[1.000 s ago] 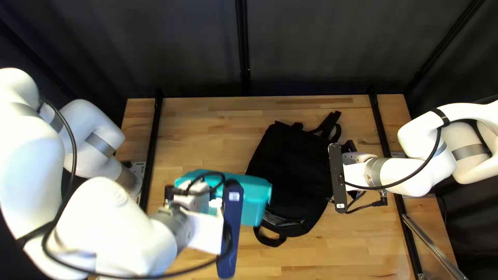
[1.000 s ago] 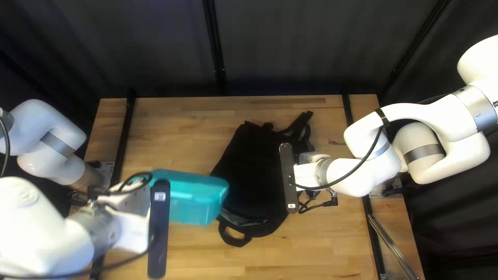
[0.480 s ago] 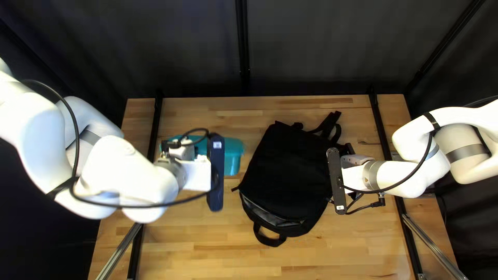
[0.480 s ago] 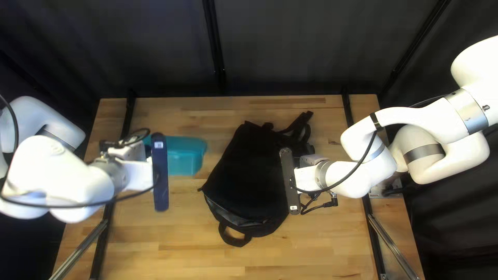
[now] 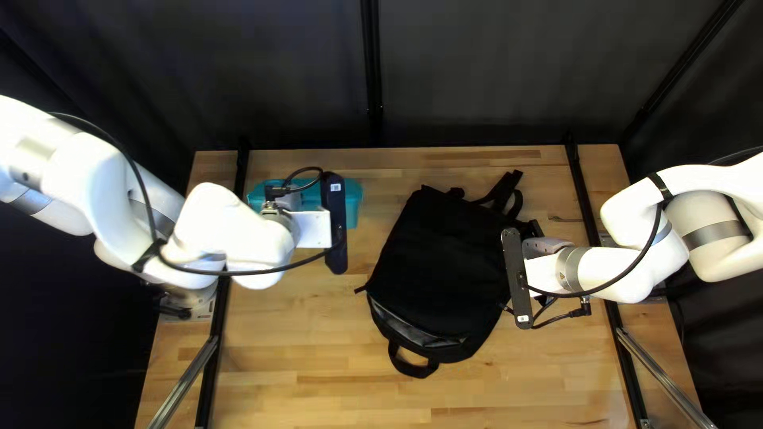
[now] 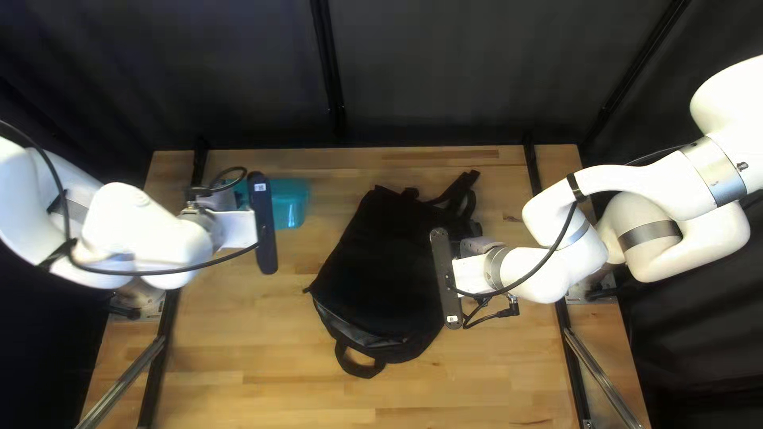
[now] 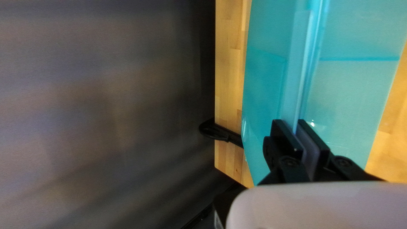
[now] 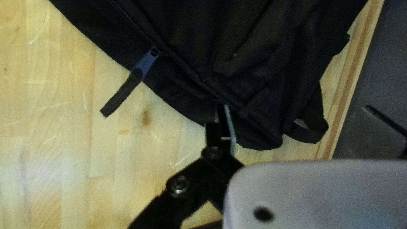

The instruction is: Remove a lunch box from a kids backpack

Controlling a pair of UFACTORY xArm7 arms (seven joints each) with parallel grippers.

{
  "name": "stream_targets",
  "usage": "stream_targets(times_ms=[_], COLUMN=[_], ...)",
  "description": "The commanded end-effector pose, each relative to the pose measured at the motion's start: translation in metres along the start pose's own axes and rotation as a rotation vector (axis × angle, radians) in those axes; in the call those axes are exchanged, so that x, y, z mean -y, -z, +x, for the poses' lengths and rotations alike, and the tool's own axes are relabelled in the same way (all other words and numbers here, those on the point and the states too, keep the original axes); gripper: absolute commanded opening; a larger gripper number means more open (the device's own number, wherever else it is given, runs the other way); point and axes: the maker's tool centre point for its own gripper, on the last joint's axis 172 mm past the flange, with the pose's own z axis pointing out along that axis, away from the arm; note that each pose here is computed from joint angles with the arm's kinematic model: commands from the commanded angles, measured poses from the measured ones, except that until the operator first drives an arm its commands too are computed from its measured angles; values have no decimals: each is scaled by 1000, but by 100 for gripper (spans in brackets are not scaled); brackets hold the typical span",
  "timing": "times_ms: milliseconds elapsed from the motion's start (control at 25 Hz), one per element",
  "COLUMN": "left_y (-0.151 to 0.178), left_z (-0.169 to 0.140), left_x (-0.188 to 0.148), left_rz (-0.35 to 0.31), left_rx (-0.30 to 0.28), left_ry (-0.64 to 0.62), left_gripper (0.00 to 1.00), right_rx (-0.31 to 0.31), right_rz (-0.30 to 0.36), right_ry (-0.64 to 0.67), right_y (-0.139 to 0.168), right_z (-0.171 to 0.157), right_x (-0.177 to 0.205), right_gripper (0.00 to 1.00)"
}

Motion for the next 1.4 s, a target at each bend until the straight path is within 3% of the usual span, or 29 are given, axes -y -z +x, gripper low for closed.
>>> stream_targets(times_ms=[40, 1040, 1400], left_y=[-12, -8, 27], left_z=[1, 14, 32], left_x=[-12, -77, -146], left_rz=[-5, 29, 6], left_rx=[6, -42, -52], left_ry=[5, 22, 17], left_gripper=[0, 0, 0], right_rx=[0, 1, 1], right_rz=[2, 11, 13], right_ry=[0, 11, 13], right_y=[-2, -9, -9], right_z=[-1, -4, -3], right_x=[0, 5, 4], right_gripper=[100, 100, 100])
